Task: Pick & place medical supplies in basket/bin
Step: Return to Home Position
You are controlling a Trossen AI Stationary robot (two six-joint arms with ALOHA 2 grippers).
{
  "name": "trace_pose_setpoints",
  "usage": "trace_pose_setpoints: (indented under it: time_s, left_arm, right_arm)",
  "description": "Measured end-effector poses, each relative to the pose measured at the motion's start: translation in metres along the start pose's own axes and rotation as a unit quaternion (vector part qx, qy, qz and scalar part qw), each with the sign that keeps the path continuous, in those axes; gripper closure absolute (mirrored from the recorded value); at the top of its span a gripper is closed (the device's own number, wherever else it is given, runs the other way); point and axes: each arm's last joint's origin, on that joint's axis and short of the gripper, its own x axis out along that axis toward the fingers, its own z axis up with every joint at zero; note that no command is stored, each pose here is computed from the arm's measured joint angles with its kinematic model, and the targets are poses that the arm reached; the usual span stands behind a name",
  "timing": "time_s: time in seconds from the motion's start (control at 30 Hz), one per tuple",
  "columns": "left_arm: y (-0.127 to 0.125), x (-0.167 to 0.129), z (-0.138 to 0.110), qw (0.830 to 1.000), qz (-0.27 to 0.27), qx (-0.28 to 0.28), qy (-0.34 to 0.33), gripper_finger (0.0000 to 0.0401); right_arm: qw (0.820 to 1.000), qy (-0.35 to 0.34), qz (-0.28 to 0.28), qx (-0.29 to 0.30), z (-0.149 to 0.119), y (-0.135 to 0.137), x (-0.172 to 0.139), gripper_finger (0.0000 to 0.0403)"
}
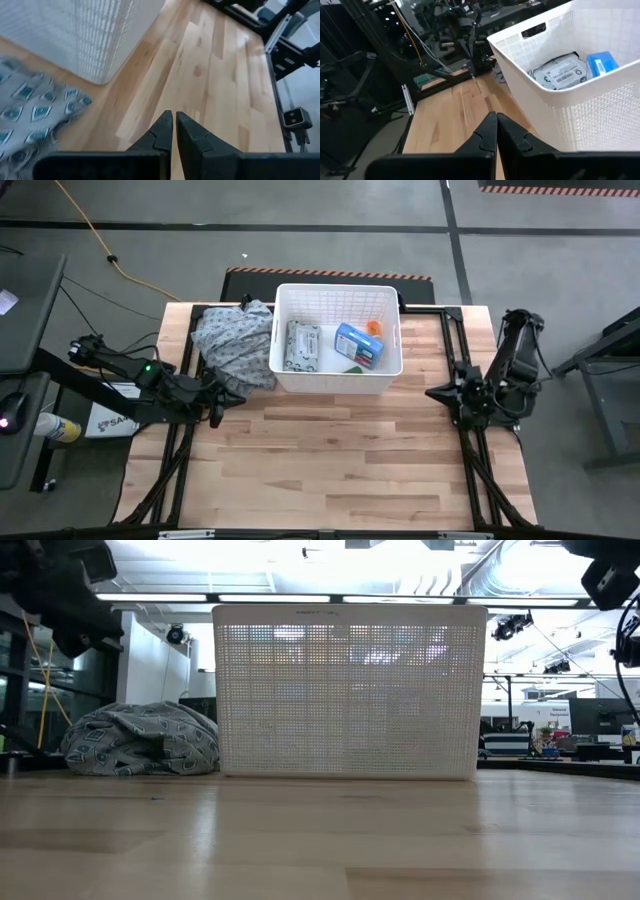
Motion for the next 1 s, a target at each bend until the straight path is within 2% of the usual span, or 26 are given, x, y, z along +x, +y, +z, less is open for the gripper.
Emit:
trace_pose_setpoints:
  time_s: [0.37, 0.6, 1.0]
  left_arm:
    - [-0.001, 0.000, 0.001, 1.000, -0.003, 0.018, -0.007, 0.0341]
    - [0.002, 0.000, 0.001, 0.999, 0.022, 0.022, -0.013, 0.0341]
    - [0.003, 0.000, 0.002, 0.997, 0.056, 0.023, -0.042, 0.0341]
  right_arm:
    - [1.000, 0.006, 0.020, 0.020, -0.018, 0.001, 0.005, 0.0403]
    - [0.999, 0.002, 0.013, 0.035, -0.031, -0.003, 0.012, 0.0403]
    - [1.000, -0.030, 0.000, 0.005, -0.015, -0.016, 0.017, 0.0403]
